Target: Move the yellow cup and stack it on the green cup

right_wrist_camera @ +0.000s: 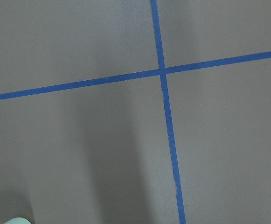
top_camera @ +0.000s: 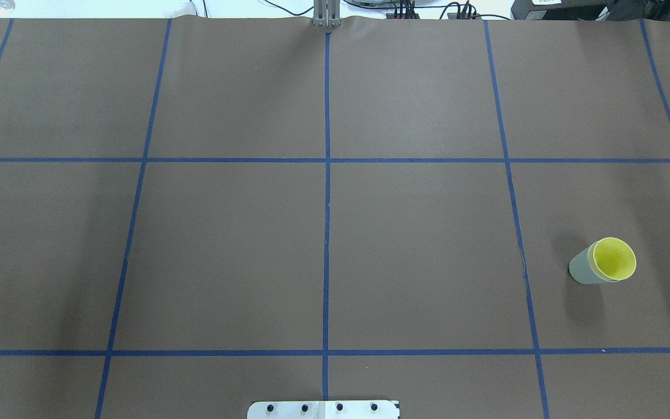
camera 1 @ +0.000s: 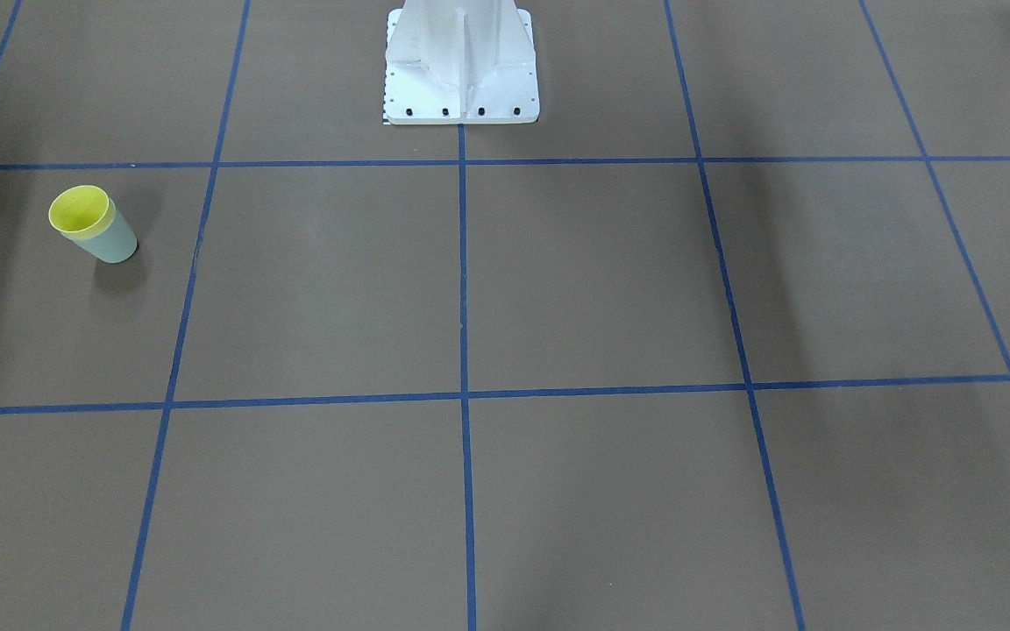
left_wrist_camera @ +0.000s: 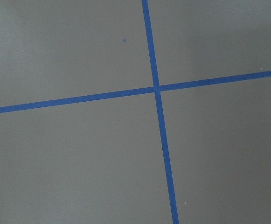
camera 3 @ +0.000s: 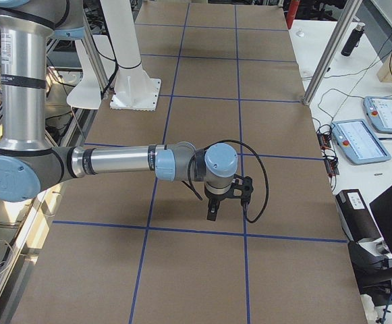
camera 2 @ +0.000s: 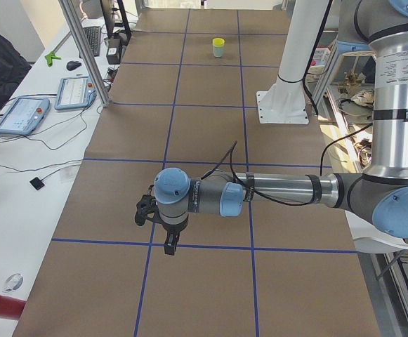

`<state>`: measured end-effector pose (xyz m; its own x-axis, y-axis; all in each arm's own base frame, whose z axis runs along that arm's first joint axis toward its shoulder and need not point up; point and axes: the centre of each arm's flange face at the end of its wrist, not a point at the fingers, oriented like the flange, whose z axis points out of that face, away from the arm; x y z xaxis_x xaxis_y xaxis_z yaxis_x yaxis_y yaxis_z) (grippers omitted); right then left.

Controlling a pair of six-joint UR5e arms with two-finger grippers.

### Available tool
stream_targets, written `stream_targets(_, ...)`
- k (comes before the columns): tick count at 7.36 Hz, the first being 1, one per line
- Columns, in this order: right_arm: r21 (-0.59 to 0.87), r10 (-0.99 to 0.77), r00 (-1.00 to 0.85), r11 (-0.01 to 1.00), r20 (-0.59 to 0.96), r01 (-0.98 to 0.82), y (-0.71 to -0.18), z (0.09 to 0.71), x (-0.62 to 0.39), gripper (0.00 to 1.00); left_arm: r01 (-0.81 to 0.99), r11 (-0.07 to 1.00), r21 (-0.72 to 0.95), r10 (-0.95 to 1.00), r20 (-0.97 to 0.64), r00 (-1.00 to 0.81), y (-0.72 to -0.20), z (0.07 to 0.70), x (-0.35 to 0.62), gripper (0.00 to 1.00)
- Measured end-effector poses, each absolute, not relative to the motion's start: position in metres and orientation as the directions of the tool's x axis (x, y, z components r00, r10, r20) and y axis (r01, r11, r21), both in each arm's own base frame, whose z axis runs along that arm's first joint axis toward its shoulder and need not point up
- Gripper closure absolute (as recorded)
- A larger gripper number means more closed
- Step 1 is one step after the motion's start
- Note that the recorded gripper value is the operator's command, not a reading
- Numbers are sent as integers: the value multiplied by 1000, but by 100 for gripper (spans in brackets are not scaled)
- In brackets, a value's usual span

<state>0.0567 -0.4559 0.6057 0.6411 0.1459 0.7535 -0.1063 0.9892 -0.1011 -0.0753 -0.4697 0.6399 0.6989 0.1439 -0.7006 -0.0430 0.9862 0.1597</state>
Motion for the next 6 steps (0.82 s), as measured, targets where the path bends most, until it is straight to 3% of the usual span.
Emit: stream_targets(6,-102,146,641,989,753,-105,-458,607,57,0,-45,984,171,154,-698,699,-474,635,-76,0)
